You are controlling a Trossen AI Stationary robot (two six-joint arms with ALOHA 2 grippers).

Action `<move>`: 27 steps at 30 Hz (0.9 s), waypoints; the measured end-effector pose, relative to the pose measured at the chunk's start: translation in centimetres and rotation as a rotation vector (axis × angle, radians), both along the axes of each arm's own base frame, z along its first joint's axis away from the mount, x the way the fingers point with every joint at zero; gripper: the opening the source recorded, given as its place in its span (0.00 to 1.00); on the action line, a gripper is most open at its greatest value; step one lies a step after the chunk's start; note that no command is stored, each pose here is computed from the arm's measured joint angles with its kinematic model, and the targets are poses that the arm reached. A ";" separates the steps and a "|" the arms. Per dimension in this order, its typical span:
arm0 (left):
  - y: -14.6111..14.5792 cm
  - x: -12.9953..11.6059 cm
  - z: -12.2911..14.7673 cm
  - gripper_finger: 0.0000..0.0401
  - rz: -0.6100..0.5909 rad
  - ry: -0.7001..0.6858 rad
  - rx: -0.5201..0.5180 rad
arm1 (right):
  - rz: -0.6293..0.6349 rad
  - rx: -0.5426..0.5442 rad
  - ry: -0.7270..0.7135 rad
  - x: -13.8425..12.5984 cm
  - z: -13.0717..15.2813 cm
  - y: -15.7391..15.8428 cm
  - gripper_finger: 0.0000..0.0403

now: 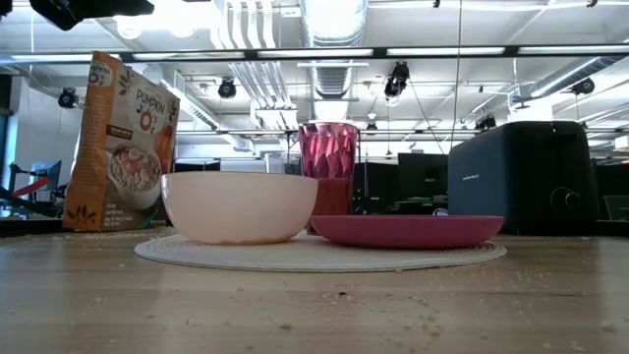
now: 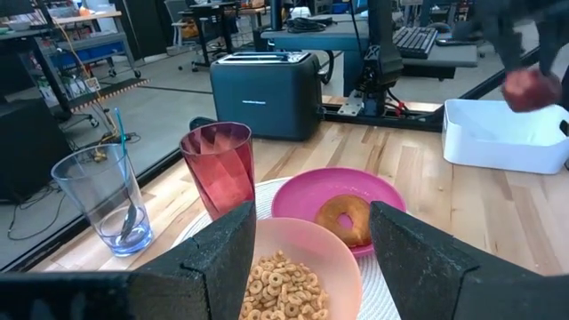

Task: Arrange a breakfast setting
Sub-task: Put the red apple on the white table mat to the right of the red cup

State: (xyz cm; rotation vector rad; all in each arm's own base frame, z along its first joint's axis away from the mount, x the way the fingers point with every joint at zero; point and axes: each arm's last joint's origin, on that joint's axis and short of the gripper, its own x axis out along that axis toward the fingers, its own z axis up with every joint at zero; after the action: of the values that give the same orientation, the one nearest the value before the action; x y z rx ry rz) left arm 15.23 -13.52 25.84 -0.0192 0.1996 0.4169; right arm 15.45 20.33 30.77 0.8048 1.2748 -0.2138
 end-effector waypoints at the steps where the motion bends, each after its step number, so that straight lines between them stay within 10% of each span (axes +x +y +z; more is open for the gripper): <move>1: 0.0 0.0 0.0 0.51 0.000 0.000 0.000 | -0.010 -0.045 -0.090 0.1 0.6 -0.3 0.34; 12: 0.1 0.0 -0.1 0.51 0.000 0.011 0.013 | 0.101 -0.691 -0.579 1.2 2.0 -1.9 0.34; 19: 0.1 -0.1 -0.1 0.51 0.010 0.005 0.016 | 0.071 -1.054 -0.597 4.1 0.5 -2.4 0.34; 27: 0.2 -0.1 0.0 0.51 0.063 -0.033 0.016 | -0.018 -1.169 -0.462 7.7 -0.8 -5.4 0.34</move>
State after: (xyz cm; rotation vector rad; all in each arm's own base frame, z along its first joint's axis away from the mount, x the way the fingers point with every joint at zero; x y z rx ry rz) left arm 15.13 -13.30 25.86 -0.0169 0.1636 0.4807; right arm 23.19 14.88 29.97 -0.1547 0.5253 -0.6630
